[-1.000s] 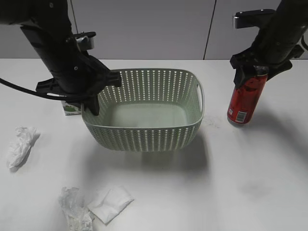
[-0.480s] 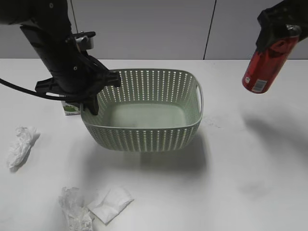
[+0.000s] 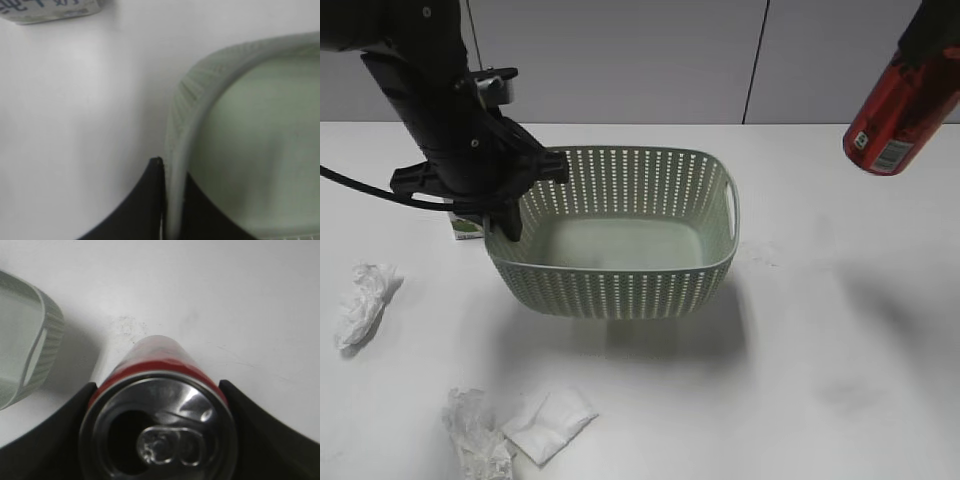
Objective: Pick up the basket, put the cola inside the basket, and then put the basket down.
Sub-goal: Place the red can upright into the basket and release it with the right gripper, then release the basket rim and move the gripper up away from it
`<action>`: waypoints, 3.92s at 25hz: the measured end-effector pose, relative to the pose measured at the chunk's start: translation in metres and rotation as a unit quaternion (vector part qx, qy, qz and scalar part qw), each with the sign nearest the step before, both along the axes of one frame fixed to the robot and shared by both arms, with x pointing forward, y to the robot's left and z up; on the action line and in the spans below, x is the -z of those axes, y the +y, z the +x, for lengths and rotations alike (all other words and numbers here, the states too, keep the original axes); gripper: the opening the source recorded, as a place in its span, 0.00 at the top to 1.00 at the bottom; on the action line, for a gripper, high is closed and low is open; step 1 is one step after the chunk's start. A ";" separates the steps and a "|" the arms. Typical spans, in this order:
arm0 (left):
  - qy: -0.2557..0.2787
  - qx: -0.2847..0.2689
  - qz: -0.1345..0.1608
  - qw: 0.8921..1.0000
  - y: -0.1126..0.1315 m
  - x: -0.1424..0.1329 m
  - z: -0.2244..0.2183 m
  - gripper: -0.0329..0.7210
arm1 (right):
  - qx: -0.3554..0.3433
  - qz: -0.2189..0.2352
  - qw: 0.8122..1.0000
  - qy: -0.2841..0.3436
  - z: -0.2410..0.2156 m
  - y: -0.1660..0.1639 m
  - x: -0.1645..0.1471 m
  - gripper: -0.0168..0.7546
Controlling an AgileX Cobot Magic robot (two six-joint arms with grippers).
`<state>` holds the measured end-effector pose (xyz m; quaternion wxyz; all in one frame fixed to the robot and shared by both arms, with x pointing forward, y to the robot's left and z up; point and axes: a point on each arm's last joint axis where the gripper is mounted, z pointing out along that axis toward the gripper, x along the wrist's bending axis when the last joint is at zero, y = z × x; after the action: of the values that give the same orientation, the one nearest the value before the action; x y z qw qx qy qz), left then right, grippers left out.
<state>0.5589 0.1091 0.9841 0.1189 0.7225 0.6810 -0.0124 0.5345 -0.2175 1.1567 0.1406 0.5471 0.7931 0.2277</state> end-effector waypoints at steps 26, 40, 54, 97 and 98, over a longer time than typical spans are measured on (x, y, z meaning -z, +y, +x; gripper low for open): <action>0.032 0.021 -0.015 0.999 -0.004 0.001 -0.006 0.96 | -0.230 -0.055 0.971 0.046 0.014 0.180 0.110 0.32; 0.027 0.033 -0.003 0.999 -0.002 0.004 -0.006 0.96 | -0.248 -0.063 0.965 0.063 0.015 0.183 0.101 0.15; 0.038 0.035 0.003 0.999 -0.001 0.004 -0.008 0.96 | -0.078 -0.011 0.997 -0.001 0.077 0.097 0.022 0.18; 0.026 -0.012 -0.017 0.999 -0.019 0.019 0.024 0.96 | 0.102 0.044 0.959 -0.260 -0.280 -0.075 0.118 0.22; 0.029 -0.016 -0.024 0.999 -0.023 0.022 0.029 0.96 | 0.102 0.045 0.957 -0.267 -0.281 -0.075 0.118 0.22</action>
<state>0.5880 0.0856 0.9623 0.1167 0.7078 0.6951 -0.0473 0.2532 -0.2925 1.0385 0.3444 0.5500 0.6560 0.3854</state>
